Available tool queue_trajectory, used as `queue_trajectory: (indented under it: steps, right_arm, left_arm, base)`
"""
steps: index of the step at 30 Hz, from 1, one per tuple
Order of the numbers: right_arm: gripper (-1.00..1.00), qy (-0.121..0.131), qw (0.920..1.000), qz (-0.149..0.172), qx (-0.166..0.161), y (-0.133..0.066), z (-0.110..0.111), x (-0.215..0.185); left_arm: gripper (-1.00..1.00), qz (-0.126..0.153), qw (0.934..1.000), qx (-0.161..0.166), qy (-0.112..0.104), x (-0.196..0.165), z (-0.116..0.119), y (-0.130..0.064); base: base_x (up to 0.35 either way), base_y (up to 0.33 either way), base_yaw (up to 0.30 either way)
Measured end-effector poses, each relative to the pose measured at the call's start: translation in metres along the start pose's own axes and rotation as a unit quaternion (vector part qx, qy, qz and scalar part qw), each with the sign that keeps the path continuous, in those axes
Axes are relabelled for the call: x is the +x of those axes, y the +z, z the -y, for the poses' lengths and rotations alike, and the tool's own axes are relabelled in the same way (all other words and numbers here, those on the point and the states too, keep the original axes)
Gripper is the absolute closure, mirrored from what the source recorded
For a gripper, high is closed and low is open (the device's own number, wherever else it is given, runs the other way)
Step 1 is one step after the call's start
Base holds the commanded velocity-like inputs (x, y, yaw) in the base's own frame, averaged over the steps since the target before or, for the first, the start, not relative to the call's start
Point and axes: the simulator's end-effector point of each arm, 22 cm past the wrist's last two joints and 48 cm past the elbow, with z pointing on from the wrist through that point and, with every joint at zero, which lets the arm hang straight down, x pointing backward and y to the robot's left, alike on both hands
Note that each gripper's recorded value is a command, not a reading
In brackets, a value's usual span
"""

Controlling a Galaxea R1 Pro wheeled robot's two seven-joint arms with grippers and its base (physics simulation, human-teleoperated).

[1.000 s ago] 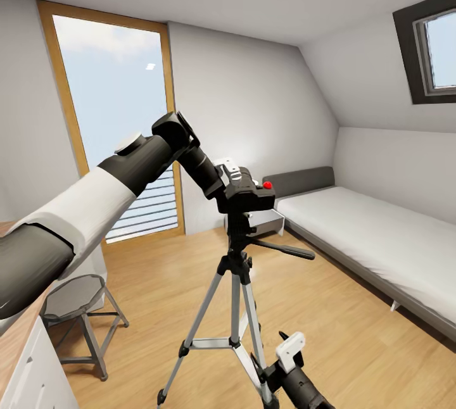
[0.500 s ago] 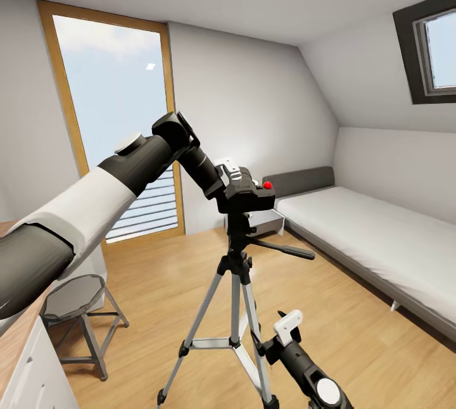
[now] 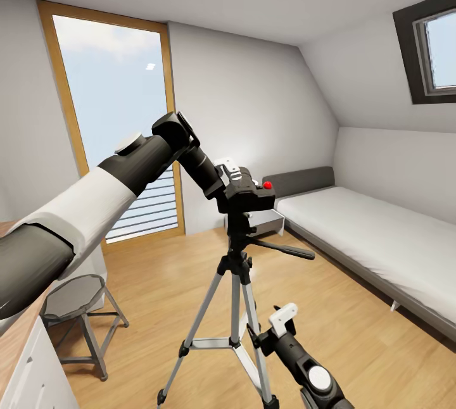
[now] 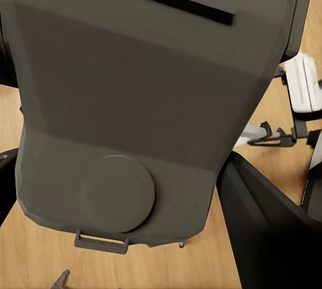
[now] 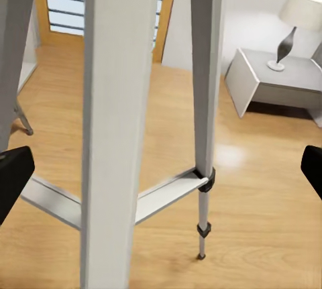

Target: Attach the digital camera to the camera tripod in the bedroom.

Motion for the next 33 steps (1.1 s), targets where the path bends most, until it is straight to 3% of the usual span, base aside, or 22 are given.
queue_trajectory:
  steps: [18,33]
  right_arm:
    - [-1.0,0.022,0.9983,-0.053,-0.013,0.005,-0.025,0.048]
    - [-1.0,0.025,0.9968,-0.074,-0.015,0.006,-0.029,0.068]
  left_arm:
    - [1.0,0.0,1.0,0.0,0.0,0.0,0.0,0.0]
    - [1.0,0.0,1.0,0.0,0.0,0.0,0.0,0.0]
  base:
    - [0.0,0.0,0.0]
    - [0.0,0.0,0.0]
